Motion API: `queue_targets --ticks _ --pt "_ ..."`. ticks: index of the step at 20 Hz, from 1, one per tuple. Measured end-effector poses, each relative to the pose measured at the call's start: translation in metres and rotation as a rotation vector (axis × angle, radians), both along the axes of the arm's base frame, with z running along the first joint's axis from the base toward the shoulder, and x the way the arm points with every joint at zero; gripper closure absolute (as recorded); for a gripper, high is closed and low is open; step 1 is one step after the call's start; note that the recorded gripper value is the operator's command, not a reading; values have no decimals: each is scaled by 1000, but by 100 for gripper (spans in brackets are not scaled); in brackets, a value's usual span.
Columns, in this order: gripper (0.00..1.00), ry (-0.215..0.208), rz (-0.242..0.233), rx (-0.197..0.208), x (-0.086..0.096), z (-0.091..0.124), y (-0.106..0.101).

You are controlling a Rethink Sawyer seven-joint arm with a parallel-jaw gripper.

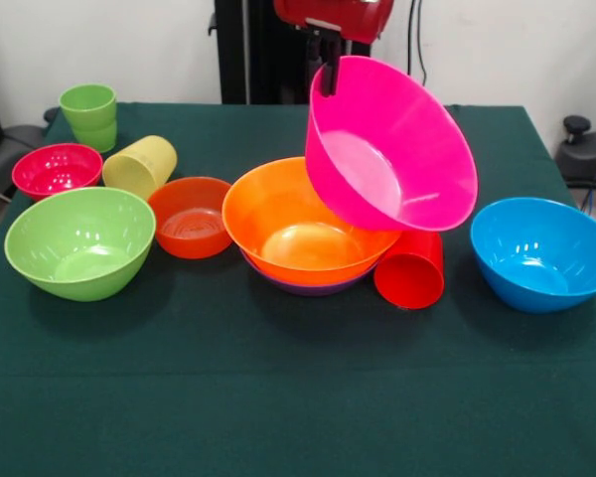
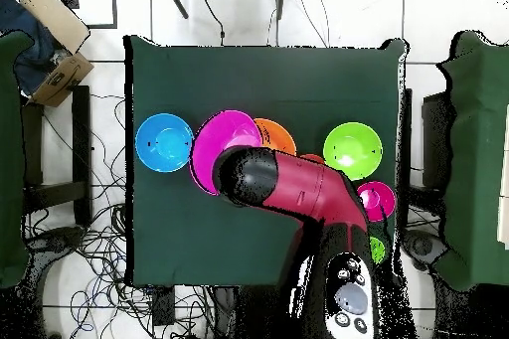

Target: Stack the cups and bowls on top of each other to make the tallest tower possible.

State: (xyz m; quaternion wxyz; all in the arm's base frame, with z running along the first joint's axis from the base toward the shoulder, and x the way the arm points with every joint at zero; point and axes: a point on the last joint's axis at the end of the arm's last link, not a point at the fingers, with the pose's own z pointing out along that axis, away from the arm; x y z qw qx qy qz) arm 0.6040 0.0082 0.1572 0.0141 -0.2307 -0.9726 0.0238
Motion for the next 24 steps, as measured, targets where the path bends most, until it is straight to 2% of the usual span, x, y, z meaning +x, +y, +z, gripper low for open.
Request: queue_targets --ticks 7,15,24 --pt "100 -11 -15 1 5 2 -10" --pt "100 -18 -11 3 9 3 -9" --pt "100 3 -15 15 10 -12 -12"
